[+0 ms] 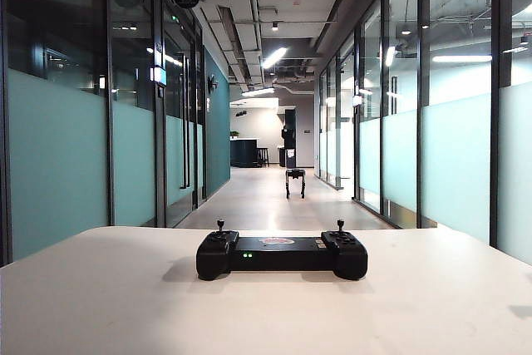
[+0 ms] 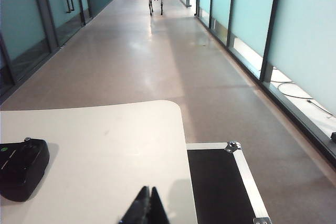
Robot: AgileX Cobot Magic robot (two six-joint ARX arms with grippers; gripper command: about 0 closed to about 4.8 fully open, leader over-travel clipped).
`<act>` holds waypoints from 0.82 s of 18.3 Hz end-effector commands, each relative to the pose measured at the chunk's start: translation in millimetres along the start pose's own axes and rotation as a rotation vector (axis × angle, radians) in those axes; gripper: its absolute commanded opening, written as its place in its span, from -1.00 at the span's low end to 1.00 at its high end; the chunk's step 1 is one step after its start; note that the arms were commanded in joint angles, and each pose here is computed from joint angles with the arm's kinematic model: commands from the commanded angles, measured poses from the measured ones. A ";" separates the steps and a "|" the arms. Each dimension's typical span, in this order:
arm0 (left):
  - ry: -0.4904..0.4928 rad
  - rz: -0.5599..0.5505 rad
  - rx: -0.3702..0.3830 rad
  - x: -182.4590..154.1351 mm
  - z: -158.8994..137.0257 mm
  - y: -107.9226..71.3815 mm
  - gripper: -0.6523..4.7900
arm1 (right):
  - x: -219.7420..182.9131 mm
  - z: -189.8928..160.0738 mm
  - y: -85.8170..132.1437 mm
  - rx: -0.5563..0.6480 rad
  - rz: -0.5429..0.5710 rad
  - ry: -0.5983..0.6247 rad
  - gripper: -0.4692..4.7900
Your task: Push the left joystick on the remote control sitting on the white table forward to make the robot dog walk in a straight line until it approaches the door.
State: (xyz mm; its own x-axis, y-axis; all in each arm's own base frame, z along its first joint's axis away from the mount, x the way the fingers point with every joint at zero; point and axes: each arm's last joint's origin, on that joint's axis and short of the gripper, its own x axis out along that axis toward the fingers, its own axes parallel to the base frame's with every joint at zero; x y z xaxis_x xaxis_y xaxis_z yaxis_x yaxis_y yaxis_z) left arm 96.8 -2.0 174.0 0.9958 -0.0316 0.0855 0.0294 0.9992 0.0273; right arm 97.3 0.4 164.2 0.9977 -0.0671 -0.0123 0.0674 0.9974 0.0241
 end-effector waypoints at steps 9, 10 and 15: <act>0.052 0.004 -0.002 -0.1 -5.3 -1.9 -0.78 | 0.3 -1.4 0.1 0.000 0.000 -0.008 -0.82; 0.052 0.004 -0.002 -0.1 -5.3 -1.9 -0.78 | 0.3 -1.5 0.1 0.000 0.000 -0.008 -0.82; 0.056 0.004 -0.002 -0.1 -5.6 -1.9 -0.78 | 0.3 -1.5 0.1 0.000 0.000 -0.008 -0.82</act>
State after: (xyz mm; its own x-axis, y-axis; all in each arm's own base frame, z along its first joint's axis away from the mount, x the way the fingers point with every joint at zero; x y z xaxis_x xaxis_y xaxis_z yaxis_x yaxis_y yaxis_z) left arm 97.3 -4.0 166.9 0.9993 -0.0301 0.0223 0.0295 0.9992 0.0258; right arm 97.3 0.4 164.2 0.9977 -0.0671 -0.0120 0.0674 0.9974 0.0241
